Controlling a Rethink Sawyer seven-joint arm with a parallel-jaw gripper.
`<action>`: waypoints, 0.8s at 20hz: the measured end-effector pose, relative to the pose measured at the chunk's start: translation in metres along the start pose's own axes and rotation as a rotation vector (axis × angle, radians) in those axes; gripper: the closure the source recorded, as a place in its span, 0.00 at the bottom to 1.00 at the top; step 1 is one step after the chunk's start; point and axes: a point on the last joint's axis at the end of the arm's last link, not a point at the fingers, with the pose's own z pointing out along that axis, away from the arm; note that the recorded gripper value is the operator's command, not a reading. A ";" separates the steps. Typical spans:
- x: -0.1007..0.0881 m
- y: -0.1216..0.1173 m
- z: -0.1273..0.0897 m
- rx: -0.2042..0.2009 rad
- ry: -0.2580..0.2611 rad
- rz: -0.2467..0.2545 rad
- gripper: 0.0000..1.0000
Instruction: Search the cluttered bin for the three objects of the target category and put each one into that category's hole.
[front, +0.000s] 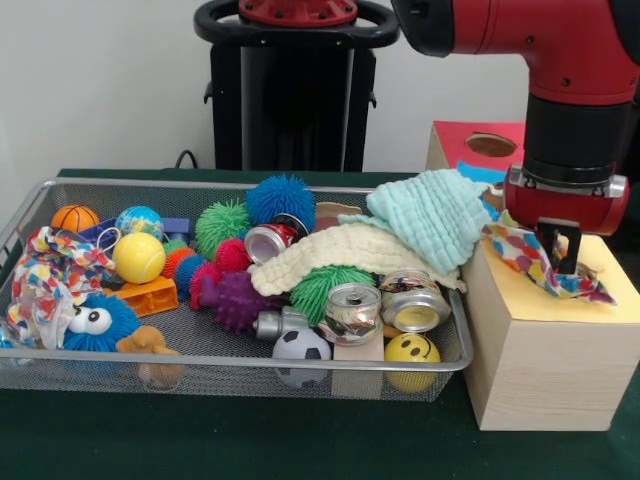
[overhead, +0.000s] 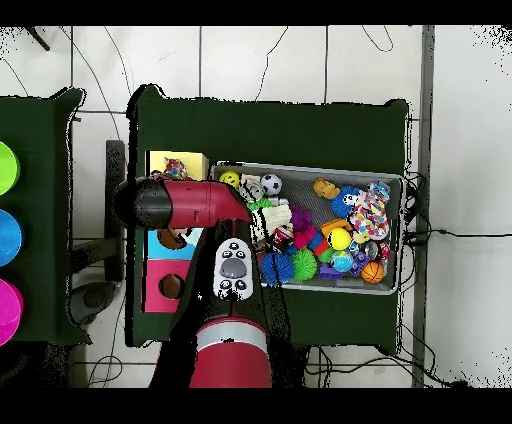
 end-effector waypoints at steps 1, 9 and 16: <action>0.000 0.000 0.002 -0.001 -0.002 0.000 1.00; -0.001 0.000 0.018 -0.011 -0.032 0.000 1.00; -0.005 0.002 0.034 -0.027 -0.068 -0.002 1.00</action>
